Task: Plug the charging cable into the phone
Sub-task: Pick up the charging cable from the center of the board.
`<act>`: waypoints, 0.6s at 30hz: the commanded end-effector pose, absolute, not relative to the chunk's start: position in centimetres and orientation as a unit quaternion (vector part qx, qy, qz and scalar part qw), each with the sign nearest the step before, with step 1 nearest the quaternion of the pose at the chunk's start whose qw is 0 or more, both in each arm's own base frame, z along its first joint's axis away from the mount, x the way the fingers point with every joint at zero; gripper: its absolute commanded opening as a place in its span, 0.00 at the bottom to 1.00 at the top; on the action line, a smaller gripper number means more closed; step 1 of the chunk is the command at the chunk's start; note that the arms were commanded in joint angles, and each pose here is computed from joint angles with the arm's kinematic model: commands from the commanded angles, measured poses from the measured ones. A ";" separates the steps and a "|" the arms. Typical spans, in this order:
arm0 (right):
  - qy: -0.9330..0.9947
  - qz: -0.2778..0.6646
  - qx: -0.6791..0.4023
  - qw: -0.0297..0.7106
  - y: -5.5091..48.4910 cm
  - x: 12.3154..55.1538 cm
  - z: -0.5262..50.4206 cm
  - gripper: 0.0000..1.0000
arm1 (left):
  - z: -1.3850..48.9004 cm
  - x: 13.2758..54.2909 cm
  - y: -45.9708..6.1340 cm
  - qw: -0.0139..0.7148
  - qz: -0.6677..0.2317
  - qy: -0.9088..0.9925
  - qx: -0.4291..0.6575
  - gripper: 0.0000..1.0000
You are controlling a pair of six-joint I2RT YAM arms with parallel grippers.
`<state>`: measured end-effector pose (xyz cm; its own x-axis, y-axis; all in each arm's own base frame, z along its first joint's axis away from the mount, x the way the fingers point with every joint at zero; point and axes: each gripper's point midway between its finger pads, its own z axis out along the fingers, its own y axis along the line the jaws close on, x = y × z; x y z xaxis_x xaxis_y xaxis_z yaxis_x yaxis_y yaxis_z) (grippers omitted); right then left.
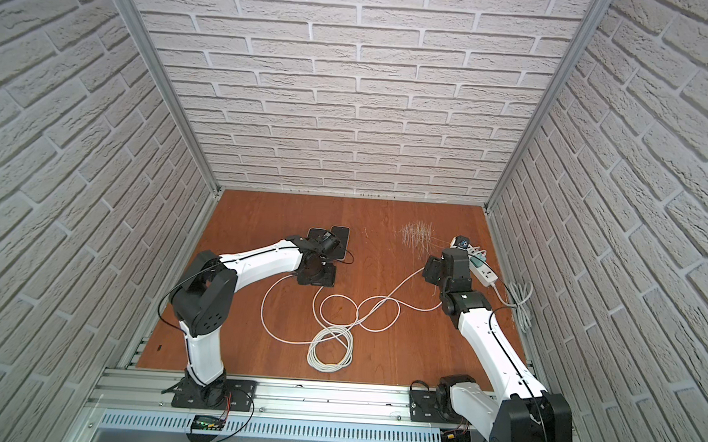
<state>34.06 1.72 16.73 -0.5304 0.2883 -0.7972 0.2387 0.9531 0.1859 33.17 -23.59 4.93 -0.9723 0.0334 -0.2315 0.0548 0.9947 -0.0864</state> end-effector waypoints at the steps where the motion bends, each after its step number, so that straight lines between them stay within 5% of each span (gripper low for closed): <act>1: 0.878 0.051 0.144 0.454 2.7 34.1 16.4 0.75 | 3.9 32.7 -23.6 0.096 -0.028 0.995 0.016 0.65; 11: 0.886 0.071 0.129 0.440 3.9 34.3 15.5 0.71 | 2.2 32.0 -23.0 0.080 -0.012 0.997 0.011 0.54; 15: 0.888 0.081 0.121 0.437 4.5 34.3 15.4 0.68 | 1.7 31.4 -23.1 0.078 -0.011 0.997 0.014 0.37; 18: 0.887 0.104 0.111 0.437 5.3 34.3 15.5 0.65 | 1.9 31.2 -23.8 0.080 -0.031 0.996 0.019 0.15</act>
<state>34.11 4.04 15.32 -0.5967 0.2831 -0.7509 0.1551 0.9588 0.2382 31.88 -23.55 2.15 -0.9851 0.0327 -0.1687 0.0403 0.9983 -0.0420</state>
